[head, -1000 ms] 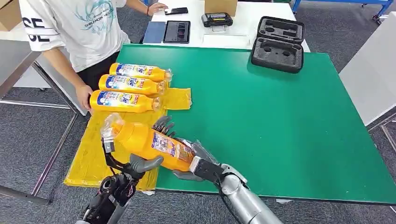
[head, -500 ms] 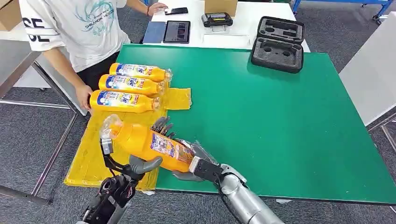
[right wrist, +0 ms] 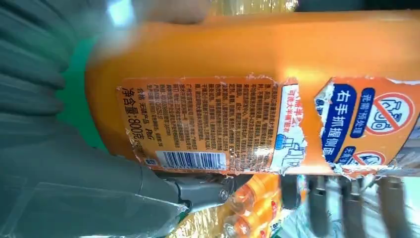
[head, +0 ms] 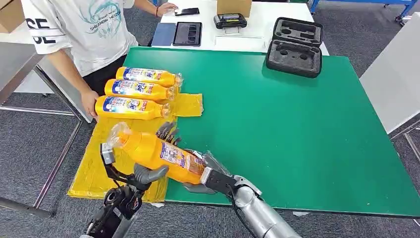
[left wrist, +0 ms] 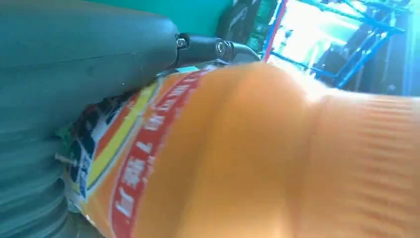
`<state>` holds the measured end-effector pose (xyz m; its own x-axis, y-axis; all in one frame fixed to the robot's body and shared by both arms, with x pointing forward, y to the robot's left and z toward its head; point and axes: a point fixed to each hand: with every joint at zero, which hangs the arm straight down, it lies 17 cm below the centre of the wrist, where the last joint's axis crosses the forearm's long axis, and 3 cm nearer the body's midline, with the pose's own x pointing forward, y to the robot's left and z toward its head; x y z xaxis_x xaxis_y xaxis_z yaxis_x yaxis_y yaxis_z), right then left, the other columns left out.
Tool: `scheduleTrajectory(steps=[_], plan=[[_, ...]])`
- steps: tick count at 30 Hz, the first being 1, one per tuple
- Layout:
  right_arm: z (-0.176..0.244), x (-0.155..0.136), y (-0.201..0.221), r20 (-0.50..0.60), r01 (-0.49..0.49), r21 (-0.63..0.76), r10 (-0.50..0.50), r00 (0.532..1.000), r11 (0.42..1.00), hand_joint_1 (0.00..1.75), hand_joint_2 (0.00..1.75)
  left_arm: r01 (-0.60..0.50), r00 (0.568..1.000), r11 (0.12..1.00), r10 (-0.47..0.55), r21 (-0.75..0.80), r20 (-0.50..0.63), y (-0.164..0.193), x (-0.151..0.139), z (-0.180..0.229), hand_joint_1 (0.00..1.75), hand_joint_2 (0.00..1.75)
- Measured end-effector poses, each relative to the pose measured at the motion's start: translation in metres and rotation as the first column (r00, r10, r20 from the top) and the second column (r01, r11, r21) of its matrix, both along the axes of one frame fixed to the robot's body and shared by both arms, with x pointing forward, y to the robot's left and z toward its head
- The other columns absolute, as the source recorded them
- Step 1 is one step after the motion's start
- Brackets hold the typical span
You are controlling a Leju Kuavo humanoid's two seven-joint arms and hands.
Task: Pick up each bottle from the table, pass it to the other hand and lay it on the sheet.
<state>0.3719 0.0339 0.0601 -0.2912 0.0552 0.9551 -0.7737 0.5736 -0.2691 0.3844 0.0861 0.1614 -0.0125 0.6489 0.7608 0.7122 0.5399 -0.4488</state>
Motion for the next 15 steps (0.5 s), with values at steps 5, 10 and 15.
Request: scheduleTrajectory(steps=[5, 10, 15], plan=[[-0.005, -0.002, -0.001, -0.009, -0.004, -0.01, 0.004, 1.0, 1.0, 1.75, 1.75, -0.037, 0.999, 0.999, 0.038, -0.029, 0.007, 0.011, 0.004, 0.007, 0.0, 1.75], [-0.008, -0.002, -0.001, -0.015, -0.01, -0.018, 0.009, 1.0, 1.0, 1.75, 1.75, -0.06, 0.998, 0.997, 0.061, -0.045, 0.025, 0.016, 0.003, 0.013, 1.47, 1.75], [-0.01, -0.003, -0.002, -0.021, -0.009, -0.02, 0.008, 1.0, 1.0, 1.75, 1.75, -0.056, 0.997, 0.998, 0.057, -0.022, 0.051, 0.013, 0.0, 0.015, 1.75, 1.75]])
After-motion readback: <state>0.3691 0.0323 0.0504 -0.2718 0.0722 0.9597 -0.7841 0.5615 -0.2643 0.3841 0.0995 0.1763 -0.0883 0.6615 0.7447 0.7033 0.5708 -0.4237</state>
